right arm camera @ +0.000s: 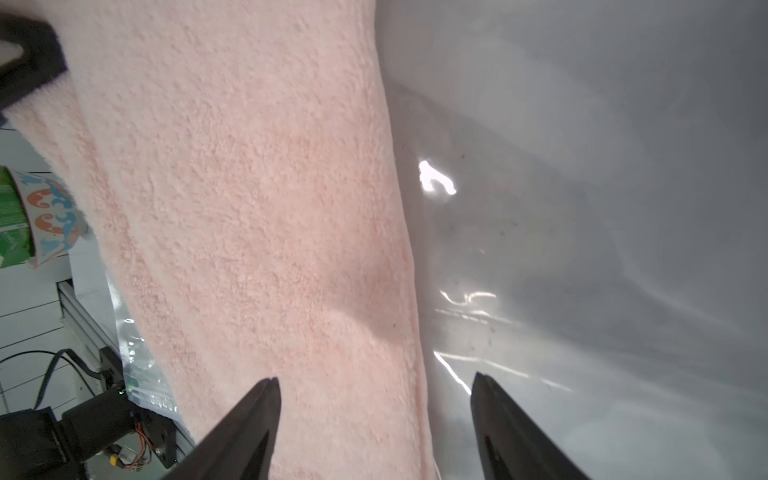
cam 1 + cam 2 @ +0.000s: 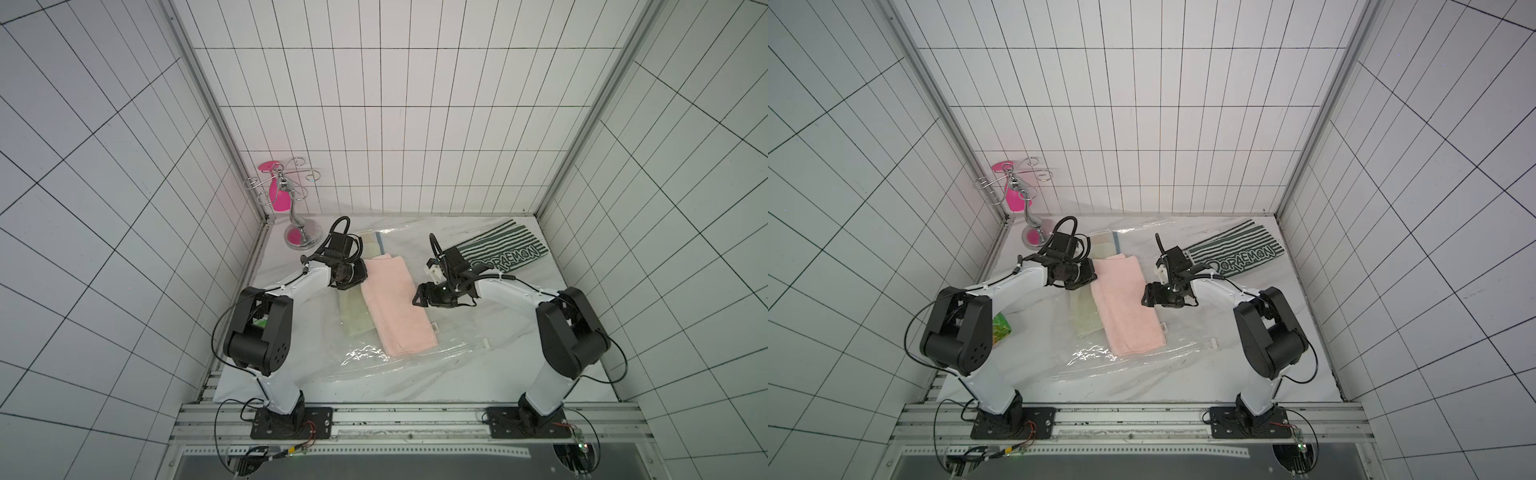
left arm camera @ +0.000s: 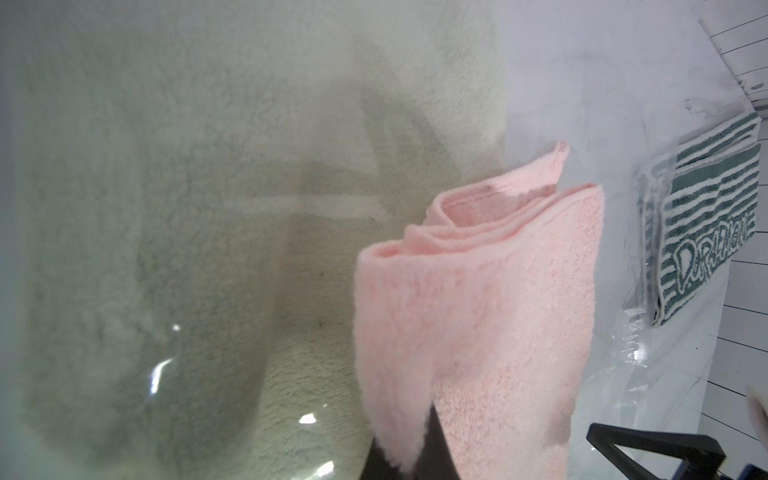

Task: Place the folded towel into the vacuum bag
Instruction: Adjust the towel in the vacuum bag, then pick up the towel from the vacuum bag.

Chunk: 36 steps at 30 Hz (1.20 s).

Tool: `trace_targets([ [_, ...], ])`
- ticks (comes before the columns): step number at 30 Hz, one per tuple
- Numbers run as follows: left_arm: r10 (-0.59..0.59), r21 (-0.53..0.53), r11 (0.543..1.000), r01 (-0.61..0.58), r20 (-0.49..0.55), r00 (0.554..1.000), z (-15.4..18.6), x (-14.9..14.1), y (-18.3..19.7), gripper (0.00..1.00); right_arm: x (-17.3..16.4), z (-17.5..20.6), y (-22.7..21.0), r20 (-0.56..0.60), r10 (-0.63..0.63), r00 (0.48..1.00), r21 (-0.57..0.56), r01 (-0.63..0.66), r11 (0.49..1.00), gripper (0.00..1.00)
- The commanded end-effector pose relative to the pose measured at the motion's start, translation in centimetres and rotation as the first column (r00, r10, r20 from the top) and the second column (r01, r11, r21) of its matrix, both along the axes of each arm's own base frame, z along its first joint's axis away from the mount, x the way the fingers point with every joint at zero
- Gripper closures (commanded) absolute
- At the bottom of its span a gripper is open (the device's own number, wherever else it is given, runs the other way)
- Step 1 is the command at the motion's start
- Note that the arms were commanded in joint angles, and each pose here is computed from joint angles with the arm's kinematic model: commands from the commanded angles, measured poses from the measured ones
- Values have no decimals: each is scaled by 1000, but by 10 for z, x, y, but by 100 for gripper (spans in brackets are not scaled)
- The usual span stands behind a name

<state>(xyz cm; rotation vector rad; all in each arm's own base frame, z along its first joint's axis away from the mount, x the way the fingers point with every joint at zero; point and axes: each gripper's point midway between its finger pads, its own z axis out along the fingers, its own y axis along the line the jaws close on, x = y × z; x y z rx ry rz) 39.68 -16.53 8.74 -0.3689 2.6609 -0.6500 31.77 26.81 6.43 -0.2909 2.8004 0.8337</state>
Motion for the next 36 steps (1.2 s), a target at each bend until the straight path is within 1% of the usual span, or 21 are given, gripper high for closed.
trace_targets([
  [1, 0, 19, 1000, -1, 30, 1000, 8, -2, 4, 100, 9, 5, 30, -21, 24, 999, 132, -21, 991, 25],
  [3, -1, 11, 1000, 0, 22, 1000, 5, -2, 3, 100, 10, -7, 37, -65, 28, 998, 169, -17, 986, 25],
  [5, -2, 7, 1000, 2, 18, 1000, 2, -2, 1, 100, 12, -10, 46, -89, 35, 995, 220, -14, 975, 28],
  [7, -5, 3, 1000, 5, 11, 1000, -1, -4, -1, 100, 14, -8, 51, -98, 31, 995, 251, -5, 968, 35],
  [8, -12, -2, 1000, 12, 7, 1000, -2, -7, -4, 100, 15, -6, 52, -98, 32, 995, 255, -6, 967, 41],
  [10, -25, -21, 999, 25, 10, 1000, 0, -11, -11, 100, 16, 0, 54, -93, 32, 995, 266, -6, 964, 59],
  [12, -30, -43, 999, 31, 17, 999, 3, -14, -17, 100, 18, 7, 55, -91, 30, 995, 267, -4, 964, 74],
  [14, -28, -49, 998, 29, 27, 999, 8, -15, -17, 100, 17, 13, 51, -89, 21, 996, 227, -1, 974, 84],
  [16, -25, -43, 999, 26, 38, 999, 12, -16, -15, 100, 12, 22, 43, -45, 9, 999, 153, -2, 988, 88],
  [19, -19, -52, 998, 21, 52, 998, 18, -16, -15, 100, 0, 30, 34, 54, 37, 998, -58, -34, 998, 90],
  [22, -19, -86, 996, 24, 55, 998, 21, -19, -22, 100, -15, 28, 42, 103, 98, 990, -219, -73, 973, 88],
  [24, -19, -96, 995, 24, 57, 998, 22, -21, -25, 100, -20, 24, 51, 124, 122, 985, -262, -86, 961, 87],
  [25, -18, -105, 994, 25, 58, 998, 22, -21, -25, 100, -23, 24, 60, 136, 133, 982, -246, -96, 964, 84],
  [26, -18, -111, 994, 25, 55, 998, 21, -23, -26, 100, -25, 25, 68, 143, 140, 980, -225, -106, 969, 79],
  [27, -18, -113, 993, 24, 51, 999, 20, -25, -25, 100, -29, 27, 76, 147, 149, 978, -203, -117, 972, 71],
  [30, -10, -114, 993, 15, 44, 999, 17, -30, -21, 100, -34, 38, 99, 157, 151, 976, -113, -134, 984, 40],
  [31, -5, -119, 993, 10, 44, 999, 18, -31, -20, 100, -36, 43, 106, 159, 144, 977, -79, -133, 988, 34],
  [32, -1, -124, 992, 7, 44, 999, 18, -33, -18, 100, -36, 47, 112, 156, 136, 978, -54, -129, 990, 30],
  [34, 12, -132, 991, -6, 41, 999, 20, -34, -12, 100, -36, 50, 121, 151, 125, 981, -30, -122, 992, 25],
  [35, 22, -140, 990, -16, 43, 999, 23, -34, -9, 97, -37, 49, 125, 150, 120, 981, -31, -117, 993, 24],
  [36, 28, -154, 988, -20, 45, 999, 26, -33, -7, 90, -37, 47, 126, 148, 114, 982, -38, -110, 993, 23],
])
